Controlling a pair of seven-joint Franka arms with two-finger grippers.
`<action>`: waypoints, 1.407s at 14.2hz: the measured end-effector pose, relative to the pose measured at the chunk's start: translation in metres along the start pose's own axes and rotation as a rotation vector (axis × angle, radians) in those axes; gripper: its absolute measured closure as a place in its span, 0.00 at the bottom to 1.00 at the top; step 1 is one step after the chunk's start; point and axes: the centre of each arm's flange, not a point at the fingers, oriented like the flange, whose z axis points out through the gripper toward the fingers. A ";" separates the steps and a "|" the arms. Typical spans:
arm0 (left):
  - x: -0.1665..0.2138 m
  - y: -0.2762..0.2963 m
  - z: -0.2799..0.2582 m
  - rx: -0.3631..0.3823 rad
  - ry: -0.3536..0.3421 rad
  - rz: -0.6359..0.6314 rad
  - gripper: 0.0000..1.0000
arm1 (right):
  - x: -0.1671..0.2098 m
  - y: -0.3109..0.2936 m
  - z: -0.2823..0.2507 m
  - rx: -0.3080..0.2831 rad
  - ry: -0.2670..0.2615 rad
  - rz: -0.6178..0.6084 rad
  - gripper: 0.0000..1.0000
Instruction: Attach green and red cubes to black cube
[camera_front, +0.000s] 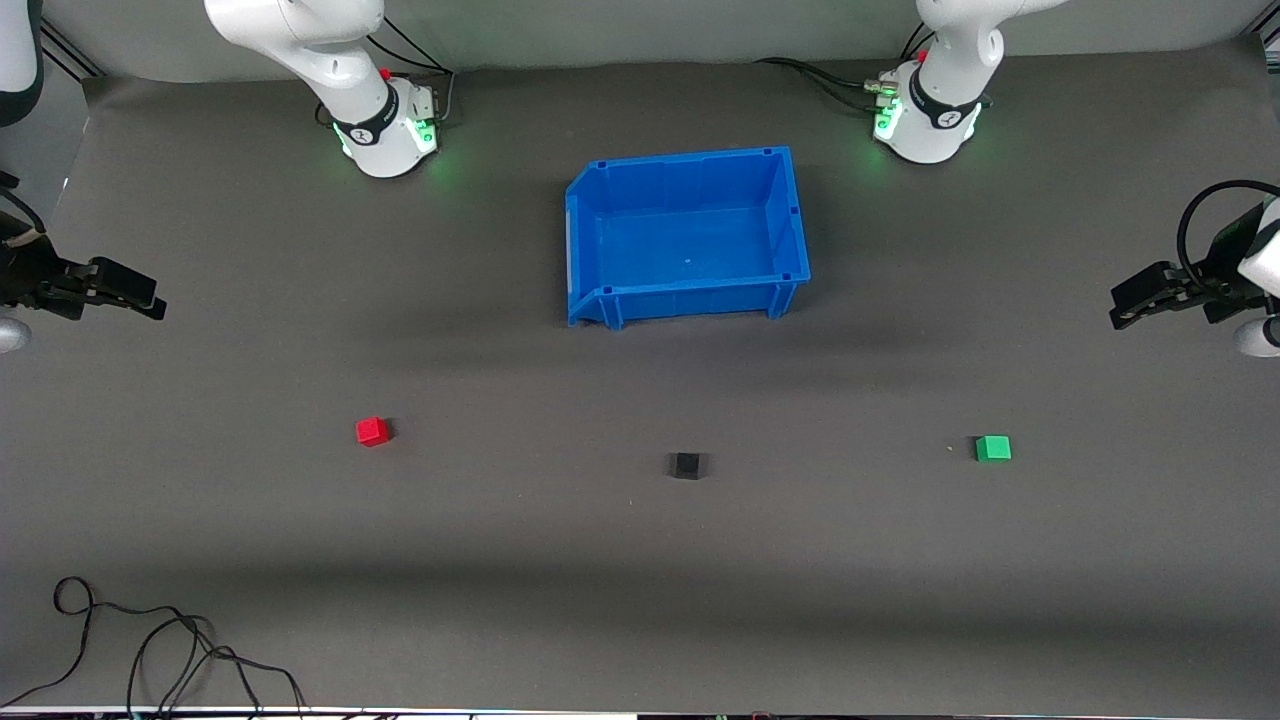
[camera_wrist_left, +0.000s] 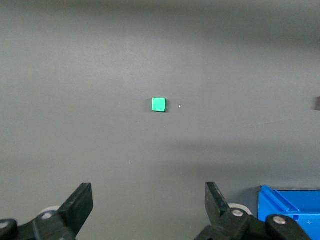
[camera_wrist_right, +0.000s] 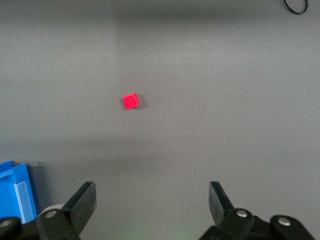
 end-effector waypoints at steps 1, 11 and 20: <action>0.000 0.000 0.000 0.002 0.000 0.000 0.00 | 0.000 0.000 0.000 0.001 0.000 0.000 0.00; -0.002 -0.001 0.002 0.006 -0.016 -0.005 0.00 | 0.000 -0.003 -0.001 0.005 0.002 -0.004 0.00; 0.023 -0.061 0.064 -0.007 -0.101 -0.316 0.00 | 0.000 -0.005 -0.001 0.037 -0.005 0.404 0.00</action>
